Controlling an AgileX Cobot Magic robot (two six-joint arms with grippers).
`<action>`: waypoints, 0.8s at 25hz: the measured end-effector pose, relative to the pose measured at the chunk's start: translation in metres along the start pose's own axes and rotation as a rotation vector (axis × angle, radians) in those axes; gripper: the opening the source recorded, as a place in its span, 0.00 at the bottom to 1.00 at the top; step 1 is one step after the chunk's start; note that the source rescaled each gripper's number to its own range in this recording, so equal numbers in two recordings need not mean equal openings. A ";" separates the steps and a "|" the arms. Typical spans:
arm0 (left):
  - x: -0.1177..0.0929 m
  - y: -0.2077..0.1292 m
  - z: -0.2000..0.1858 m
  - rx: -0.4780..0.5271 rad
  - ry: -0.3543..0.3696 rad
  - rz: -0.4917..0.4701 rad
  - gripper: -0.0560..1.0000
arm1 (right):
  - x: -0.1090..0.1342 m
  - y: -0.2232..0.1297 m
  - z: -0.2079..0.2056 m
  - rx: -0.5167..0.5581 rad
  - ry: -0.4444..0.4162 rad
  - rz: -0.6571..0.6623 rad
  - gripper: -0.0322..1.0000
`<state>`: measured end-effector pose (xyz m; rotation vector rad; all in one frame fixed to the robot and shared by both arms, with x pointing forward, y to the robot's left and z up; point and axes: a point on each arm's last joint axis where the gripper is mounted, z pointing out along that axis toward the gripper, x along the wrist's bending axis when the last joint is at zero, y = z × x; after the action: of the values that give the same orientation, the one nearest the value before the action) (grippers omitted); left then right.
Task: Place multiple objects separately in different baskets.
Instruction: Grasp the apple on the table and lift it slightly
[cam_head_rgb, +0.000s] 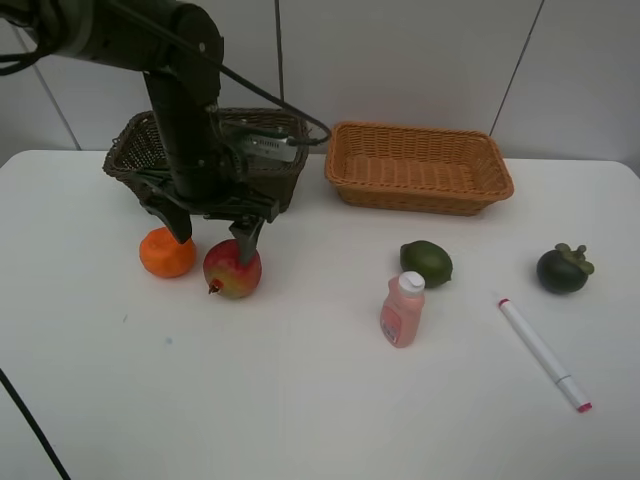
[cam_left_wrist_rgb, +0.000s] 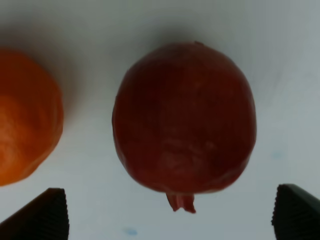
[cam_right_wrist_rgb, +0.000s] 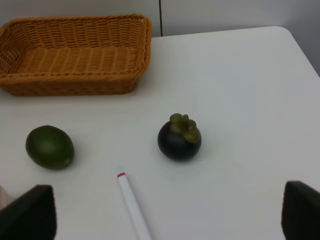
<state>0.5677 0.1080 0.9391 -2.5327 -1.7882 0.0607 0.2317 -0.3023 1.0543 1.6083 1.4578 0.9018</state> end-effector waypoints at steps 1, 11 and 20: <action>0.000 0.002 0.005 0.003 0.000 -0.001 1.00 | 0.000 0.000 0.000 0.000 0.000 0.000 1.00; -0.002 0.014 0.061 0.049 0.002 -0.009 1.00 | 0.000 0.000 0.000 0.000 0.000 0.000 1.00; -0.003 0.014 0.075 0.085 -0.004 -0.022 0.72 | 0.000 0.000 0.000 0.000 0.000 0.000 1.00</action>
<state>0.5756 0.1013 0.8637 -2.4567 -1.7746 0.1376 0.2317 -0.3023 1.0543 1.6083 1.4578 0.9018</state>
